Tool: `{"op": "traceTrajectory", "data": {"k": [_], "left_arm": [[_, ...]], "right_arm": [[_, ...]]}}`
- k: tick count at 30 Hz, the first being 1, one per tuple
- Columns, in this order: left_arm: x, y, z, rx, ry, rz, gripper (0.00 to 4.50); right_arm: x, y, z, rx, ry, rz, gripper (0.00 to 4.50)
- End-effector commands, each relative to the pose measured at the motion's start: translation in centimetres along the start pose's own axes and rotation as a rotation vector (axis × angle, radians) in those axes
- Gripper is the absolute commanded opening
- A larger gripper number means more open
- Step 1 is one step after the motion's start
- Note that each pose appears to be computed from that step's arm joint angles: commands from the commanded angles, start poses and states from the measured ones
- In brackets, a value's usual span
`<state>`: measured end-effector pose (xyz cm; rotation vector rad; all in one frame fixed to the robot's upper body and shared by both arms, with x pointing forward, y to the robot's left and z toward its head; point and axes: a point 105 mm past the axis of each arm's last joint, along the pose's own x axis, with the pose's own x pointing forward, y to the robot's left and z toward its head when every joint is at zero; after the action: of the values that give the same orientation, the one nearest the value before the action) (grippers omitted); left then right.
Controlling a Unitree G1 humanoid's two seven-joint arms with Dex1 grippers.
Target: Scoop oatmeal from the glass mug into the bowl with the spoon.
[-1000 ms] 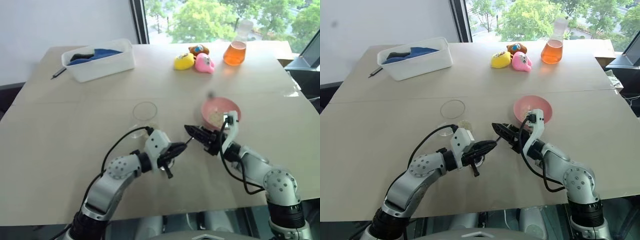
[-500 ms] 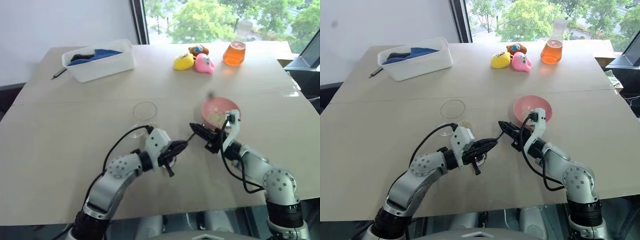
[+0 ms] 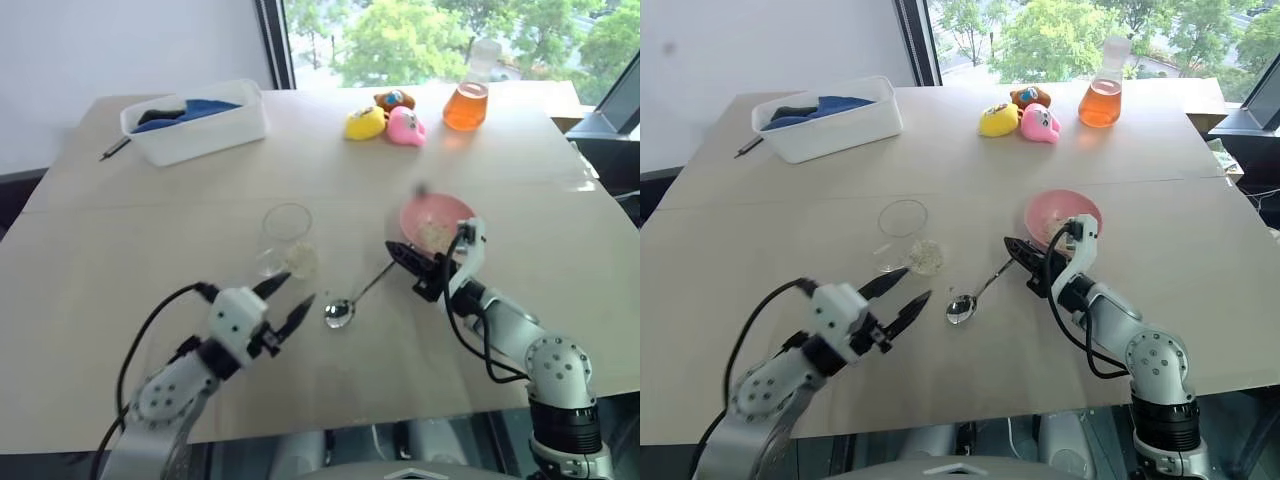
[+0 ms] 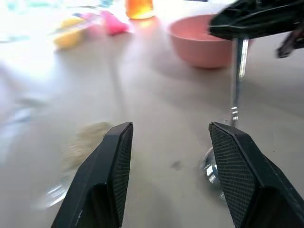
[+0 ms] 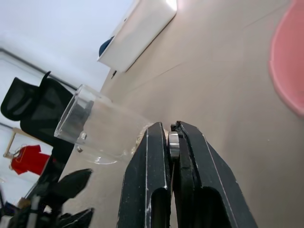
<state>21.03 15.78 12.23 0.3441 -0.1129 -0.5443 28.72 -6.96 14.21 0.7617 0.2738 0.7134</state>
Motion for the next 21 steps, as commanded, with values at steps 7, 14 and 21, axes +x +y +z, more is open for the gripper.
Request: {"op": "traceTrajectory", "data": {"k": [7, 14, 21], "left_arm": [[-0.1, 3.5, -0.3, 0.126, -0.033, 0.339, 2.62], [1.0, 5.2, -0.4, 0.168, -0.040, 0.392, 2.62], [1.9, 6.5, -0.9, 0.164, -0.032, 0.394, 2.62]], "right_arm": [[0.4, 0.2, 0.7, -0.011, -0.040, 0.005, 0.00], [0.5, 0.2, 0.8, -0.019, -0.045, 0.000, 0.00], [0.6, 0.1, 0.9, -0.018, -0.053, -0.005, 0.00]]}}
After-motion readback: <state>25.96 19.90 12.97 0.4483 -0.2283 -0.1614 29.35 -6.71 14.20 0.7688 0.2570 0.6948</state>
